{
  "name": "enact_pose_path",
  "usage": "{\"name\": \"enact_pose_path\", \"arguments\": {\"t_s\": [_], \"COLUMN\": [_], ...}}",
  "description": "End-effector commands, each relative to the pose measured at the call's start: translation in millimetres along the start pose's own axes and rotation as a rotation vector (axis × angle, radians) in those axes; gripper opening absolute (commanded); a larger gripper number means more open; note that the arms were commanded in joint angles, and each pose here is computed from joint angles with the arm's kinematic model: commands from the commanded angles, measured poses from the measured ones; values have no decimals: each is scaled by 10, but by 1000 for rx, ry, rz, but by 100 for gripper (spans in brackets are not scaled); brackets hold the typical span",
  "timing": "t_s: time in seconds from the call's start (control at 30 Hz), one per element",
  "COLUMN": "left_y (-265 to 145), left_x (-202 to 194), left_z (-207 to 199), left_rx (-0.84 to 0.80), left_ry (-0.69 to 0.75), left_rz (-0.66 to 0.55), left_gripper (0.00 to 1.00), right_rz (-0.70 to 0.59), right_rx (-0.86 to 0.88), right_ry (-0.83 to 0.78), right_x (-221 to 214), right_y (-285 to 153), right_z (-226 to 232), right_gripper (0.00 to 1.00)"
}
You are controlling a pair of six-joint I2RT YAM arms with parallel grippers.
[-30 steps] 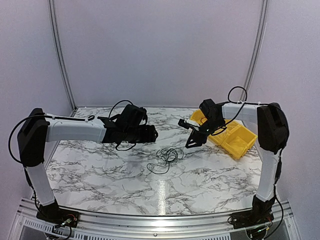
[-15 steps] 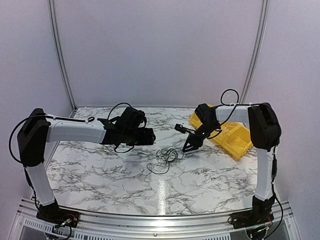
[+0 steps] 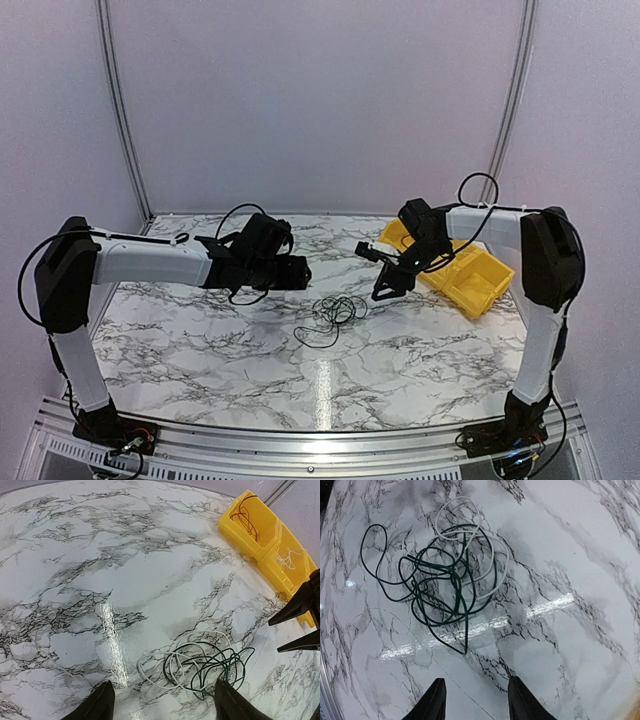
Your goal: Untangle the cables
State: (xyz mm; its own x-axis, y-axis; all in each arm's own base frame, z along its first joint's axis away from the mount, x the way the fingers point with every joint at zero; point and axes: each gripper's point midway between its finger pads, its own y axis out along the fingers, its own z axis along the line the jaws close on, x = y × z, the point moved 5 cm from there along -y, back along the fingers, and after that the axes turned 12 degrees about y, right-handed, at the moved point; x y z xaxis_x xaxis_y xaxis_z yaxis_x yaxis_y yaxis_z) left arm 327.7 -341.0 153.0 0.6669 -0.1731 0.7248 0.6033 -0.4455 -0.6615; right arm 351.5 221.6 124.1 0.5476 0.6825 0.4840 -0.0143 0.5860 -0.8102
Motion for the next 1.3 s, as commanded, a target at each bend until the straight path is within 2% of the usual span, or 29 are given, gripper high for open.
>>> {"name": "enact_pose_path", "arguments": {"t_s": [0.0, 0.1, 0.2, 0.4, 0.47, 0.6, 0.8, 0.97, 1.1, 1.27], "left_y": [-27, -40, -41, 98, 191, 417, 589, 876, 1045, 1129], "left_x": [83, 114, 133, 85, 47, -73, -22, -92, -187, -308], "left_z": [-86, -171, -205, -265, -325, -451, -589, -609, -539, -352], "left_rx": [-38, -98, -116, -160, -204, -254, -288, -295, -263, -190], "left_ry": [24, 44, 45, 28, 20, 34, 73, 58, 13, -49], "left_rz": [-9, -8, -10, -6, 2, 42, -33, 0, 26, 46], "left_gripper": [72, 71, 71, 71, 71, 71, 72, 72, 71, 68], "right_rz": [-16, -5, 13, -38, -66, -116, -135, -148, -168, -220], "right_rx": [80, 80, 71, 75, 85, 121, 172, 183, 201, 230], "right_ry": [17, 57, 81, 86, 86, 108, 141, 150, 141, 86], "right_x": [140, 115, 66, 164, 228, 337, 414, 427, 478, 594], "right_y": [227, 378, 480, 387, 322, 254, 234, 182, 97, -210], "right_z": [106, 31, -35, 13, 53, 111, 150, 195, 266, 469], "right_gripper": [43, 43, 37, 7, 1, 0, 0, 0, 0, 0]}}
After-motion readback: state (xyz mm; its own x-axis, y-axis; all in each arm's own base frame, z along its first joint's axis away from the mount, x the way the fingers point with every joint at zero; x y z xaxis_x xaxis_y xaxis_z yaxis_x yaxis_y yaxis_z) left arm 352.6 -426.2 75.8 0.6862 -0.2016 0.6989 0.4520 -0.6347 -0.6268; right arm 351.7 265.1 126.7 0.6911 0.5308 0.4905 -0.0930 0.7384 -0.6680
